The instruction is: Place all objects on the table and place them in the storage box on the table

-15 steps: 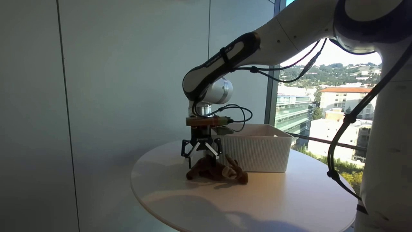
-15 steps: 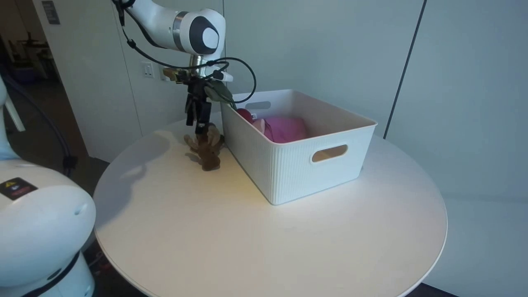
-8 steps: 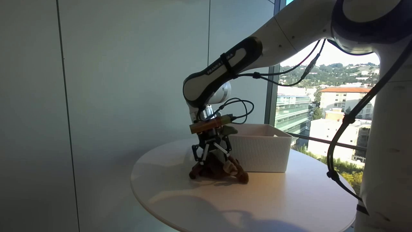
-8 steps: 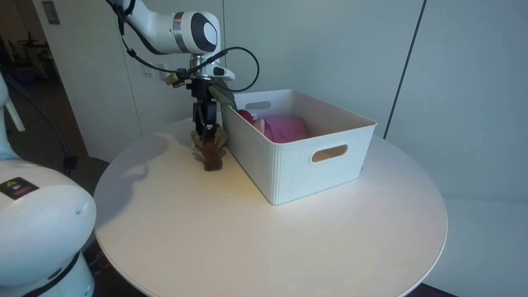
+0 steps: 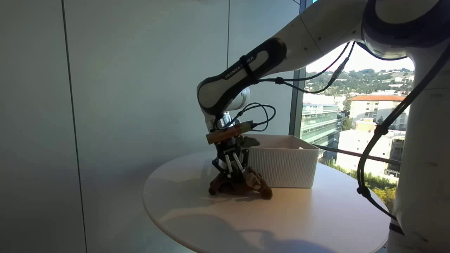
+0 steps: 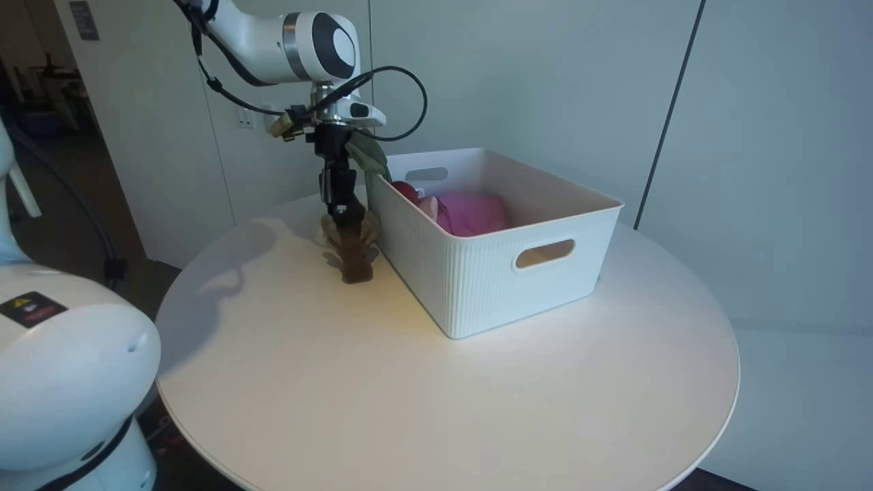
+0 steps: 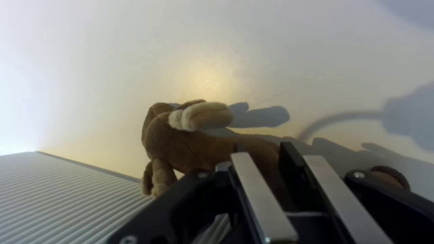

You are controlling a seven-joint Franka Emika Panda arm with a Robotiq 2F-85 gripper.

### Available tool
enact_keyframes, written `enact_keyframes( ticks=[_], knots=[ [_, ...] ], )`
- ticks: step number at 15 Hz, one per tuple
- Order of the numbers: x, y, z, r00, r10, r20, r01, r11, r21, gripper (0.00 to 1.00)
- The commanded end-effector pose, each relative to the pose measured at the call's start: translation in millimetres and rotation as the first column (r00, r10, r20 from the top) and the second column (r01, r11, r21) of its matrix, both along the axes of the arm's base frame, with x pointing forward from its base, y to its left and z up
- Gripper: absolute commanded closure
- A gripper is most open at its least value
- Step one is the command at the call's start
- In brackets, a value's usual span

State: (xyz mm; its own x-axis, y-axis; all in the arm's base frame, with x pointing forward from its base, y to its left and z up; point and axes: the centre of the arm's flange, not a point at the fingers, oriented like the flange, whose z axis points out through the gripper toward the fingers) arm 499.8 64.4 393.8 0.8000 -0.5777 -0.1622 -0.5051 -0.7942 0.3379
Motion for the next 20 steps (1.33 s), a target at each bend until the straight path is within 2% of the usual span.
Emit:
enact_keyframes(
  ticks=[1, 2, 5, 7, 8, 10, 17, 20],
  knots=[
    [9.0, -7.7, -6.9, 0.996, -0.046, -0.073, 0.039, 0.995, -0.091, 0.43],
    [11.3, -17.6, -16.4, 0.993, -0.072, -0.09, 0.058, 0.986, -0.157, 0.38],
    [13.7, -35.3, -35.7, 0.983, -0.106, -0.15, 0.06, 0.957, -0.283, 0.16],
    [20.6, -35.0, -46.7, 0.986, -0.082, -0.147, 0.04, 0.962, -0.269, 0.01],
    [20.0, -36.0, -40.6, 0.99, -0.06, -0.126, 0.028, 0.971, -0.238, 0.41],
    [24.8, -32.6, -36.3, 0.994, -0.041, -0.1, 0.018, 0.974, -0.226, 0.37],
    [33.8, -26.7, -10.6, 1.0, -0.004, -0.008, 0.002, 0.981, -0.195, 0.9],
    [39.5, -16.6, -11.9, 1.0, 0.007, 0.029, -0.002, 0.987, -0.162, 0.97]
  ],
)
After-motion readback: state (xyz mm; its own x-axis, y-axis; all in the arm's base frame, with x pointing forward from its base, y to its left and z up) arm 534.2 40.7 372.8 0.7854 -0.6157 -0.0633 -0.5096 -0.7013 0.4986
